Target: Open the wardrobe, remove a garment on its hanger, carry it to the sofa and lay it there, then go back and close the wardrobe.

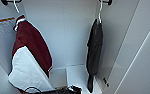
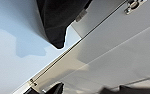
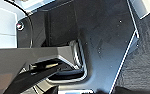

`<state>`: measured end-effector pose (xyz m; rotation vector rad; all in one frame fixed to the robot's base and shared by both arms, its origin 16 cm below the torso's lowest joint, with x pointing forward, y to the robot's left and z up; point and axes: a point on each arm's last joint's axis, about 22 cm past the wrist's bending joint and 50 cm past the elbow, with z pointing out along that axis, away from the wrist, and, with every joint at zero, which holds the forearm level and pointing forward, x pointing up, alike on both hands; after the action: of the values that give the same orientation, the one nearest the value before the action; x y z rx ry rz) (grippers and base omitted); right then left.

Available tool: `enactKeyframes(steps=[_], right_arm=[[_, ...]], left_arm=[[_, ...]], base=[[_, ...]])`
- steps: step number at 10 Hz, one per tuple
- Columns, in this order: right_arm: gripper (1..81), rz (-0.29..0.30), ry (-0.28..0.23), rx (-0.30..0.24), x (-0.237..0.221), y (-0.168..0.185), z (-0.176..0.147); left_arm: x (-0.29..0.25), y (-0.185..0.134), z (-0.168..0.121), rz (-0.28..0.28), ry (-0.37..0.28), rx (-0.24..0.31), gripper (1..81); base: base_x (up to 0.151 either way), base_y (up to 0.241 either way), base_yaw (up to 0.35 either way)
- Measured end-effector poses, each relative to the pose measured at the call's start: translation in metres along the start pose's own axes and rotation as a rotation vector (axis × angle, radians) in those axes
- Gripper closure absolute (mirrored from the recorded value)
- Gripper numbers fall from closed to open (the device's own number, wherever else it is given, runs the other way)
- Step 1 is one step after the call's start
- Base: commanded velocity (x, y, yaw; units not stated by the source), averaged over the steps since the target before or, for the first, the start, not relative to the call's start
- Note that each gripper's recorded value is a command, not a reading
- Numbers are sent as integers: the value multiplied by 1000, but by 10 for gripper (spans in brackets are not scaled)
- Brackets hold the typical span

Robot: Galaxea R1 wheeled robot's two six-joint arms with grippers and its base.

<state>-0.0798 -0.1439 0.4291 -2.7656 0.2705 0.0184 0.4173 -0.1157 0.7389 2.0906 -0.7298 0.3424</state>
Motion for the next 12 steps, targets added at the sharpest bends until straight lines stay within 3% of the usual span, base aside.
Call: enactKeyframes(steps=[7, 10, 12], right_arm=[[10, 0, -2, -7, -1, 5, -1], [10, 1, -4, -8, -1, 5, -2], [10, 2, -5, -7, -3, 5, -2]], left_arm=[[115, 1, -40, -69, 111, 41, 10], [189, 14, -70, -61, 194, 51, 10], [229, 24, -87, -105, 243, 48, 10]], base=[[0, 0, 0], [0, 0, 0], [0, 0, 0]])
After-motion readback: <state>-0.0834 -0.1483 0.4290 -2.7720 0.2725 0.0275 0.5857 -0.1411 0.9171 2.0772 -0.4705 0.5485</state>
